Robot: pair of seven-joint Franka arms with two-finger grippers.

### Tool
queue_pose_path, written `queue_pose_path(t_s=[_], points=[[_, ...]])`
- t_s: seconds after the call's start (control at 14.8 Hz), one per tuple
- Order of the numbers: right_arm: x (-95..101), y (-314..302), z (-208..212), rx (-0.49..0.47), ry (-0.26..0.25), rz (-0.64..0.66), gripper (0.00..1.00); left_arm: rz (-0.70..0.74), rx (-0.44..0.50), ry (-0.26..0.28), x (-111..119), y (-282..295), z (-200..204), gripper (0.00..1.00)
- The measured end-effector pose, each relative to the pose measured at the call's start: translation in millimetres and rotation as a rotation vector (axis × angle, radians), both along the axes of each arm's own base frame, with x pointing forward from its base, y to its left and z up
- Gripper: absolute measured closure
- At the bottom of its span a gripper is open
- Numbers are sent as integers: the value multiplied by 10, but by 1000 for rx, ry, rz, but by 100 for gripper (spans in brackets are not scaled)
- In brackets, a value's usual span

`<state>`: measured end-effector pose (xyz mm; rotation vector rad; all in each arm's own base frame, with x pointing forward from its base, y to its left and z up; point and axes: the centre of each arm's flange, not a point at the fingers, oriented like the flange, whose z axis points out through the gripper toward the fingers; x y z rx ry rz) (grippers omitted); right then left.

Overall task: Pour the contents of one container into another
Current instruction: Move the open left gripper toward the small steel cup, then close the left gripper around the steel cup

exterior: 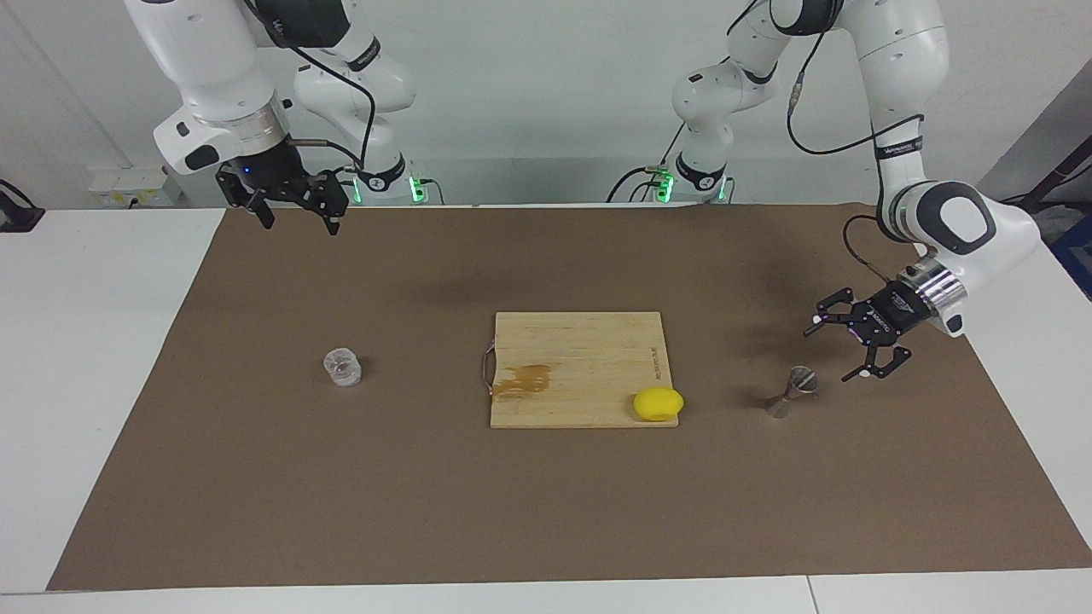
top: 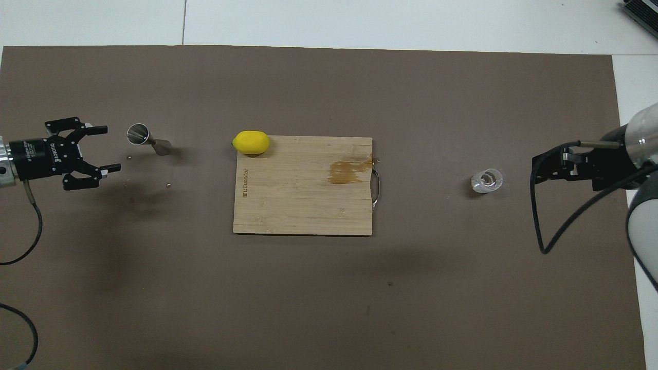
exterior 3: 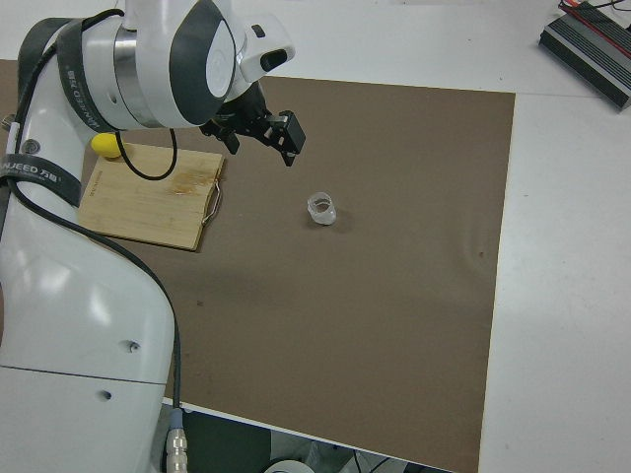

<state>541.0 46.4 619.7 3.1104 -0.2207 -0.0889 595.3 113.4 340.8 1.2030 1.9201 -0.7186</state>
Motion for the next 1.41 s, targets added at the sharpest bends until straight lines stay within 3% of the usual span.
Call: queue_pose_path(t_s=[1.01,1.41], points=[[0,0,0,0,0,0,0,65,4,-10,62,-374,-129,0],[0,0,0,0,0,0,0,66,11,-13,75,-434,-135,9]])
